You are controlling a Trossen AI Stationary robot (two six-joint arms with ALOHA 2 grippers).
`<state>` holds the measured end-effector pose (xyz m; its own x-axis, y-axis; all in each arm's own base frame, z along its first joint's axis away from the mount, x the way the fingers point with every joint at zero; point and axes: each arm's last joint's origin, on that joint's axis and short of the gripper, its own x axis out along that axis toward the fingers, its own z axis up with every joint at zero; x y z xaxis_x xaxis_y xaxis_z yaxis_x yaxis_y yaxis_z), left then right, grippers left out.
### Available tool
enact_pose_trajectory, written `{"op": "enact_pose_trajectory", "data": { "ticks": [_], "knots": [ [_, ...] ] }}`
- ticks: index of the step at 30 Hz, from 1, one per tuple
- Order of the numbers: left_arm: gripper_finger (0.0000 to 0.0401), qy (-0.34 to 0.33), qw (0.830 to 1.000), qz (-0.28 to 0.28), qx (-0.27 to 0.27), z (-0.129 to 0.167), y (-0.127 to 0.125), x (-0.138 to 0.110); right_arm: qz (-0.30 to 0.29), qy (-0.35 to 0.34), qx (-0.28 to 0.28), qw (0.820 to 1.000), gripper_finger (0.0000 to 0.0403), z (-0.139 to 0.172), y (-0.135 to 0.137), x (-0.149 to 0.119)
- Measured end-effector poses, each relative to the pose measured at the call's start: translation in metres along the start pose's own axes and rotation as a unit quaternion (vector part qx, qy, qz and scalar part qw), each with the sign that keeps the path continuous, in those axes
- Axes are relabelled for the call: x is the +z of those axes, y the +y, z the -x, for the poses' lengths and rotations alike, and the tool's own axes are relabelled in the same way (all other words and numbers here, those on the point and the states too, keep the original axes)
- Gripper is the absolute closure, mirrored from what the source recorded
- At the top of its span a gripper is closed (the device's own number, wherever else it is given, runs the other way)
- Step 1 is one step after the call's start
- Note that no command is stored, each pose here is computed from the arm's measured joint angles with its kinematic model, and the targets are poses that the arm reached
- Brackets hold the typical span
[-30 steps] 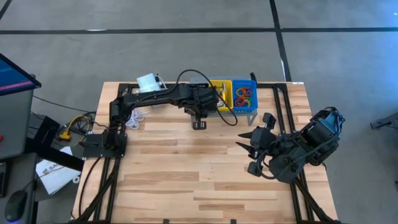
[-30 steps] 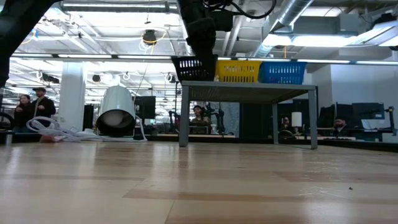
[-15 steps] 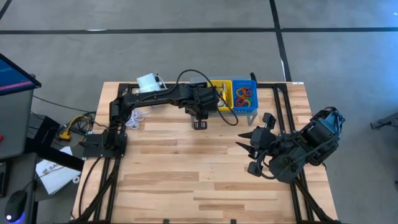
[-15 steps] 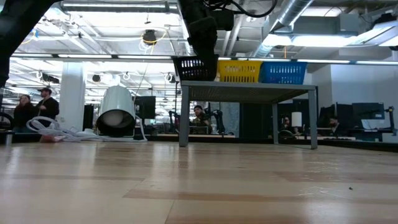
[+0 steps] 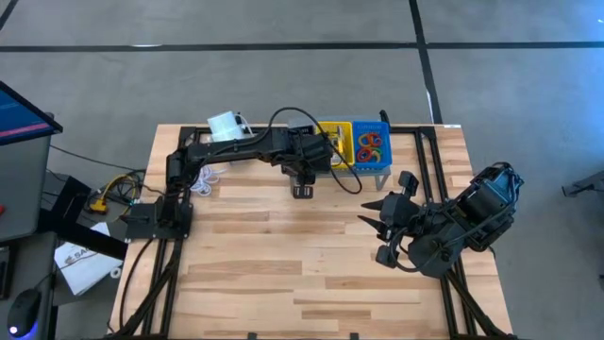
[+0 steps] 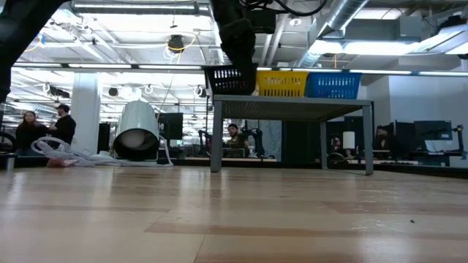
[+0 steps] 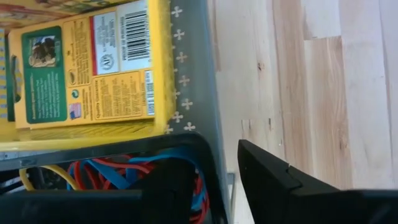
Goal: Pick & Place Office Desk Supplies
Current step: Put the black bin on the shelf
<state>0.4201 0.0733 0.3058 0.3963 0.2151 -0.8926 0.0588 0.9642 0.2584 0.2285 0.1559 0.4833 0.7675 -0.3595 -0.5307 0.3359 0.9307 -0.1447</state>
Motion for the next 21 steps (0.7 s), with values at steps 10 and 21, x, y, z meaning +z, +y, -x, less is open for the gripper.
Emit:
{"op": "enact_pose_trajectory", "data": {
  "ticks": [10, 21],
  "knots": [
    [0.0301, 0.007, 1.0, -0.002, -0.003, 0.0001, -0.0007, -0.0013, 0.0, 0.0, 0.0, 1.0, 0.0296, 0.0, 0.0, 0.0],
    [0.0297, 0.002, 1.0, -0.026, 0.003, 0.0, -0.0001, -0.0001, 0.0, 0.0, 0.0, 1.0, 0.0296, 0.0, 0.0, 0.0]
  ]
}}
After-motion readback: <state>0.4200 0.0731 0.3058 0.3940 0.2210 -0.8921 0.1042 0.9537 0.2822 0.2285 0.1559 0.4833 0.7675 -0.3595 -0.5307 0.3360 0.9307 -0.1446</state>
